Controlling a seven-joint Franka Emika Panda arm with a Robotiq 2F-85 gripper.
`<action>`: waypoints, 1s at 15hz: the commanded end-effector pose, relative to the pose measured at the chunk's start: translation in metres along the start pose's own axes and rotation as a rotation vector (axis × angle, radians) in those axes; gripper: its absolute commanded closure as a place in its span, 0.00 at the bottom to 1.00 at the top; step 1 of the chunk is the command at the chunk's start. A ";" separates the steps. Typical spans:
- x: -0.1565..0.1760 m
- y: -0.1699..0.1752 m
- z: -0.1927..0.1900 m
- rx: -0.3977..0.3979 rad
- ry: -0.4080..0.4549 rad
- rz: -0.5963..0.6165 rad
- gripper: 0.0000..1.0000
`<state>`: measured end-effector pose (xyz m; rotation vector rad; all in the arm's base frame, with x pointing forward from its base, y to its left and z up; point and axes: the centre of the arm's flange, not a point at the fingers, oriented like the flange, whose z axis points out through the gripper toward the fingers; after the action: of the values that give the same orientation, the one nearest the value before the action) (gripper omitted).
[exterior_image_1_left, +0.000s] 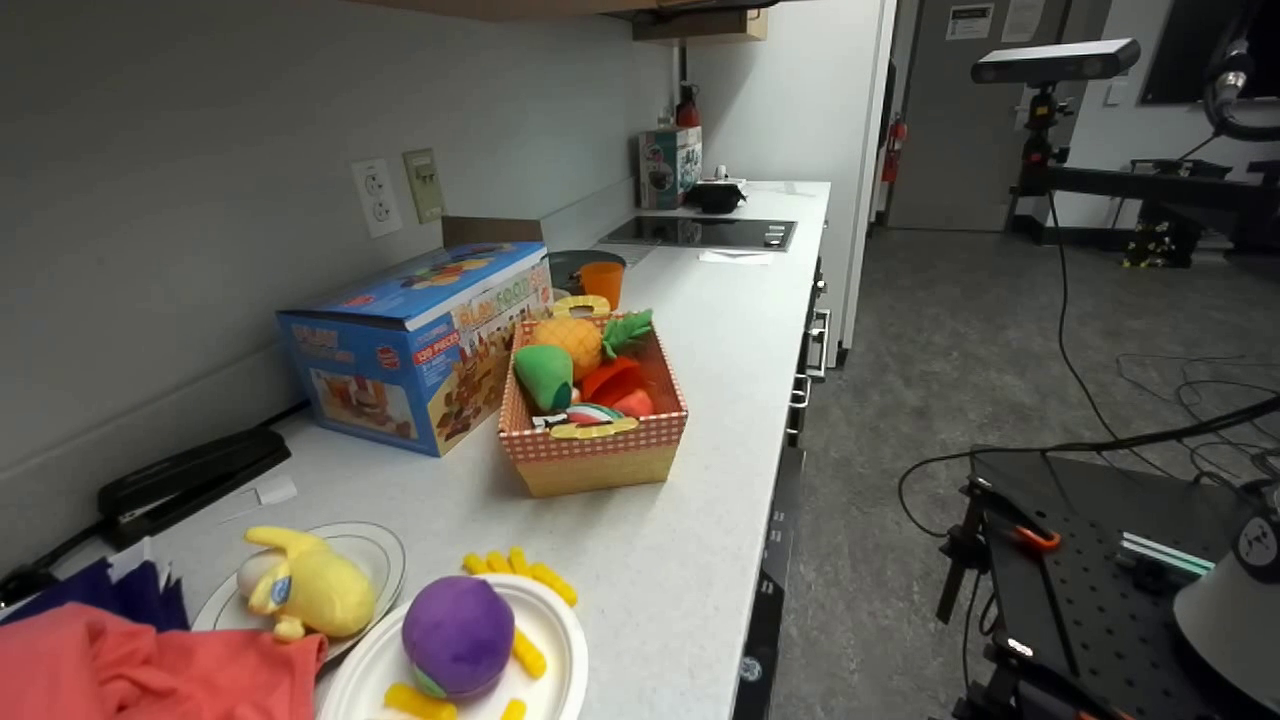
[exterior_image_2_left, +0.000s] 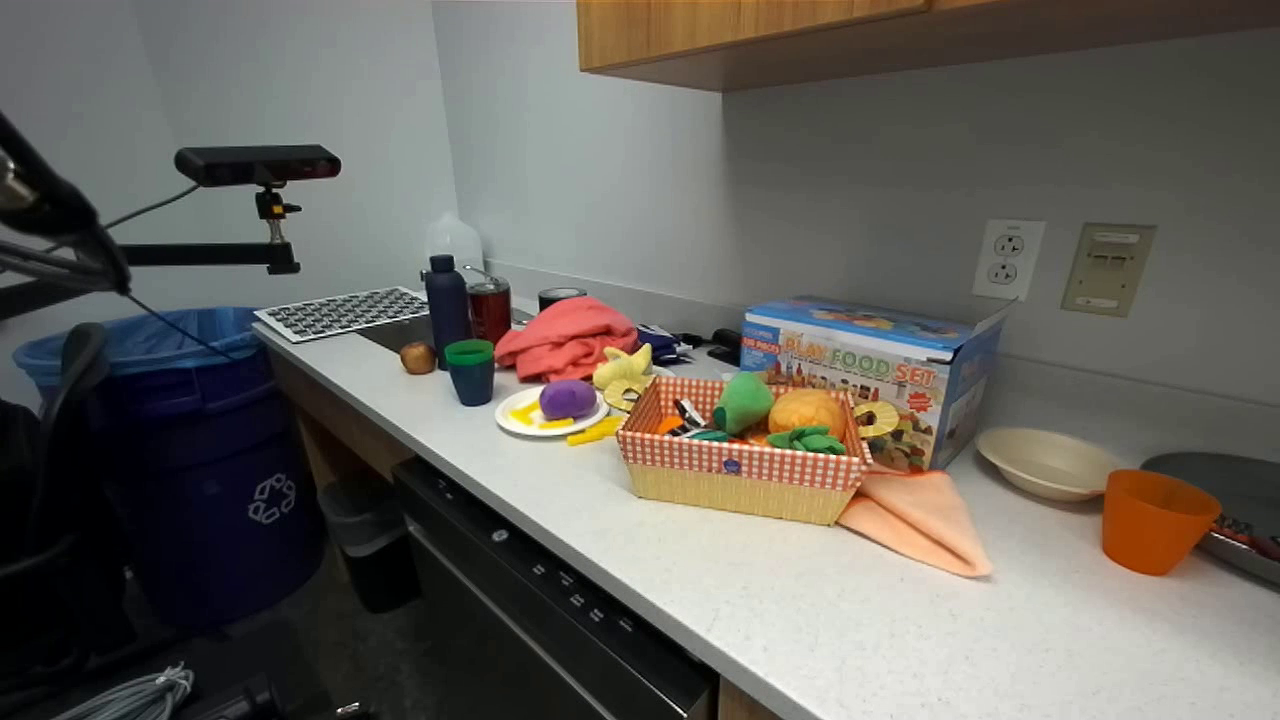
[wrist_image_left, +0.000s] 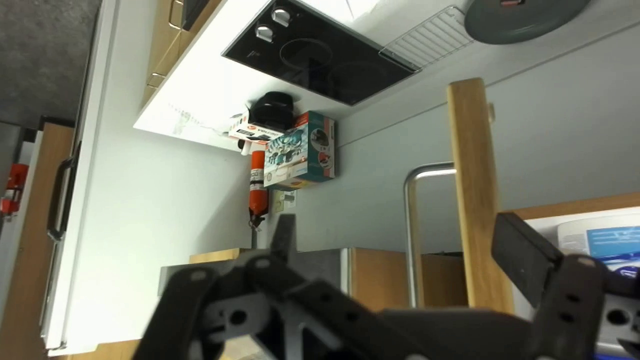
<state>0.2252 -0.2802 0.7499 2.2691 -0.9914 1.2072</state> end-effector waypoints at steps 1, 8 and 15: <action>0.012 -0.010 -0.005 0.054 -0.029 -0.017 0.00; 0.035 -0.019 0.026 0.001 0.013 -0.045 0.00; 0.056 0.008 0.066 -0.226 0.051 -0.080 0.00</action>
<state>0.2731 -0.3207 0.7525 2.1760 -0.9221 1.1185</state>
